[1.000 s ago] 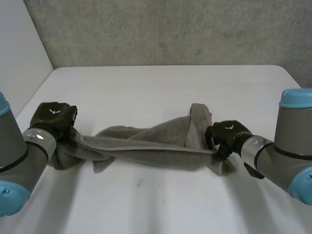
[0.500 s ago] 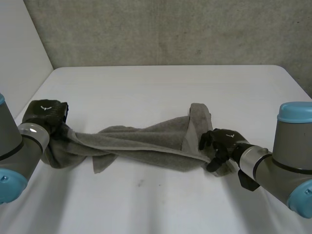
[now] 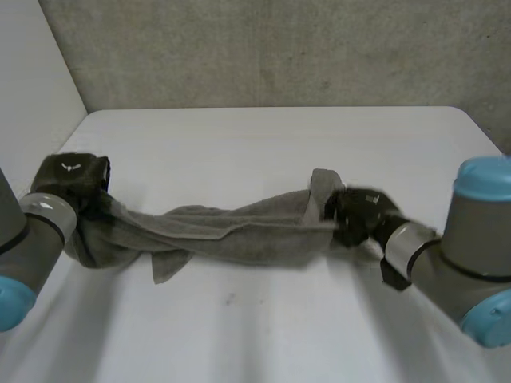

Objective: Fold the towel.

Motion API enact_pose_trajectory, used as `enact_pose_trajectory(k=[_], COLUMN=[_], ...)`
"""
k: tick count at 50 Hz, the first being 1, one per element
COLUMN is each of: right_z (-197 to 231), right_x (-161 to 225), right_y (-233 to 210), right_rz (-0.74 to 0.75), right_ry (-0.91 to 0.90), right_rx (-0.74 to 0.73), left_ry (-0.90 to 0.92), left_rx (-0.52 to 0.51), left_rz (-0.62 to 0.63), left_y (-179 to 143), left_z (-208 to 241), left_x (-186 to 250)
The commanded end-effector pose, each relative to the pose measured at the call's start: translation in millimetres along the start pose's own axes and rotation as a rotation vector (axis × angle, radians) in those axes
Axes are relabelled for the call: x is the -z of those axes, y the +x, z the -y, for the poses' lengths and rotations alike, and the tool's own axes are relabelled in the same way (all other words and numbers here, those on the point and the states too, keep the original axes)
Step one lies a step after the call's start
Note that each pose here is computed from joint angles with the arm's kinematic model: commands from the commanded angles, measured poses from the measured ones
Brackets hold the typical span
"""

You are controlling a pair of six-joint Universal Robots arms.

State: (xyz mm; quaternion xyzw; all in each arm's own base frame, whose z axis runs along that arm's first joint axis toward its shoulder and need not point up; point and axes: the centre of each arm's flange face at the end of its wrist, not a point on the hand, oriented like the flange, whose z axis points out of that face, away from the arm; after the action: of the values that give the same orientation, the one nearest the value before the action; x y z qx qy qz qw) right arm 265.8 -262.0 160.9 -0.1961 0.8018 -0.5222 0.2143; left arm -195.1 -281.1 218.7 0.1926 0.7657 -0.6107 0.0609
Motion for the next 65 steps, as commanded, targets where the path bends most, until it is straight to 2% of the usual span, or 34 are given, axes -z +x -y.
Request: enact_pose_trajectory(k=[1, 3, 5, 9, 11, 14, 17, 19, 24, 30, 32, 35, 37, 38, 39, 40, 41, 42, 43, 44, 45, 46, 49, 51, 53, 54, 56, 57, 59, 60, 61, 62, 63, 65], right_z=[107.1, 127.4, 170.1, 195.0, 207.3, 204.8, 198.5, 179.6, 147.3, 117.7, 118.6, 125.3, 158.1, 158.3, 180.1, 203.4, 203.7, 226.0, 248.1, 248.3, 266.7, 266.8, 282.4, 271.2, 259.3, 259.2, 221.6, 221.4, 178.8, 178.5, 157.4, 134.9, 134.7, 96.6], right_x=[31.7, 44.3, 75.6, 98.7, 110.4, 112.1, 107.9, 94.3, 68.2, 26.5, 2.4, -8.2, -20.0, -20.0, -21.0, -17.3, -17.3, -10.7, 1.5, 1.7, 16.9, 17.1, 39.0, 44.3, 43.4, 43.3, 31.6, 31.5, 22.7, 22.7, 19.0, 14.8, 14.7, 9.0], right_y=[12.0, 11.1, 3.2, -1.1, -2.7, -0.2, 1.9, 6.6, 8.0, 4.7, 6.2, 10.4, 18.2, 18.3, 21.1, 21.7, 21.7, 20.0, 16.2, 16.2, 11.2, 11.1, 4.4, 2.4, 1.3, 1.3, 1.9, 1.9, 6.5, 6.5, 10.3, 16.5, 16.5, 31.0], right_rz=[-0.033, -0.033, -0.04, -0.081, -0.13, -0.172, -0.185, -0.186, -0.135, -0.075, -0.098, -0.132, -0.241, -0.242, -0.305, -0.358, -0.358, -0.396, -0.426, -0.426, -0.445, -0.446, -0.465, -0.429, -0.392, -0.391, -0.296, -0.296, -0.221, -0.22, -0.193, -0.18, -0.18, -0.163], right_ry=[0.292, 0.319, 0.379, 0.395, 0.367, 0.282, 0.225, 0.105, -0.027, -0.067, 0.019, 0.081, 0.266, 0.267, 0.381, 0.504, 0.505, 0.634, 0.763, 0.765, 0.875, 0.877, 0.997, 0.956, 0.903, 0.903, 0.719, 0.718, 0.496, 0.495, 0.389, 0.281, 0.28, 0.113], right_rx=[0.07, 0.114, 0.24, 0.372, 0.511, 0.59, 0.615, 0.642, 0.664, 0.64, 0.615, 0.603, 0.596, 0.596, 0.598, 0.601, 0.601, 0.607, 0.613, 0.613, 0.618, 0.618, 0.624, 0.645, 0.661, 0.662, 0.671, 0.671, 0.663, 0.662, 0.654, 0.646, 0.646, 0.624], left_ry=[0.207, 0.258, 0.305, 0.397, 0.396, 0.376, 0.258, 0.085, -0.117, -0.151, -0.117, 0.002, 0.084, 0.182, 0.183, 0.297, 0.424, 0.425, 0.54, 0.646, 0.647, 0.717, 0.746, 0.731, 0.595, 0.594, 0.382, 0.381, 0.178, 0.177, 0.086, 0.085, 0.022, -0.076], left_rx=[0.13, 0.151, 0.168, 0.216, 0.252, 0.255, 0.235, 0.207, 0.163, 0.151, 0.153, 0.167, 0.181, 0.198, 0.198, 0.218, 0.237, 0.238, 0.26, 0.277, 0.277, 0.291, 0.299, 0.307, 0.322, 0.322, 0.319, 0.319, 0.289, 0.289, 0.273, 0.273, 0.261, 0.244], left_rz=[0.026, 0.031, 0.033, 0.045, 0.049, 0.053, 0.034, 0.002, -0.056, -0.099, -0.102, -0.092, -0.075, -0.054, -0.054, -0.03, -0.002, -0.002, 0.023, 0.049, 0.049, 0.066, 0.073, 0.062, 0.02, 0.02, -0.022, -0.022, -0.055, -0.055, -0.07, -0.07, -0.081, -0.095], left_y=[-16.7, -21.6, -26.0, -41.0, -46.9, -48.7, -43.8, -32.1, -10.1, 15.0, 19.0, 20.7, 16.6, 10.6, 10.5, 2.9, -6.1, -6.2, -14.5, -22.9, -23.0, -28.9, -31.8, -30.1, -20.2, -20.1, -7.9, -7.8, 6.0, 6.1, 13.1, 13.1, 19.2, 30.8], left_z=[66.3, 83.4, 100.1, 141.3, 154.1, 155.9, 143.2, 114.4, 73.1, 56.0, 62.0, 88.7, 107.8, 130.9, 131.1, 157.2, 185.5, 185.7, 209.7, 231.4, 231.6, 245.6, 251.4, 249.3, 225.9, 225.8, 182.1, 181.8, 132.2, 131.9, 105.2, 104.9, 83.9, 41.6], left_x=[36.1, 46.8, 57.7, 85.0, 92.8, 94.5, 86.3, 62.0, 30.5, -13.3, -22.4, -38.8, -46.4, -50.7, -50.7, -52.2, -49.8, -49.8, -45.5, -38.0, -38.0, -31.4, -27.1, -25.7, -27.5, -27.5, -34.5, -34.6, -37.2, -37.2, -36.8, -36.8, -35.4, -32.5])
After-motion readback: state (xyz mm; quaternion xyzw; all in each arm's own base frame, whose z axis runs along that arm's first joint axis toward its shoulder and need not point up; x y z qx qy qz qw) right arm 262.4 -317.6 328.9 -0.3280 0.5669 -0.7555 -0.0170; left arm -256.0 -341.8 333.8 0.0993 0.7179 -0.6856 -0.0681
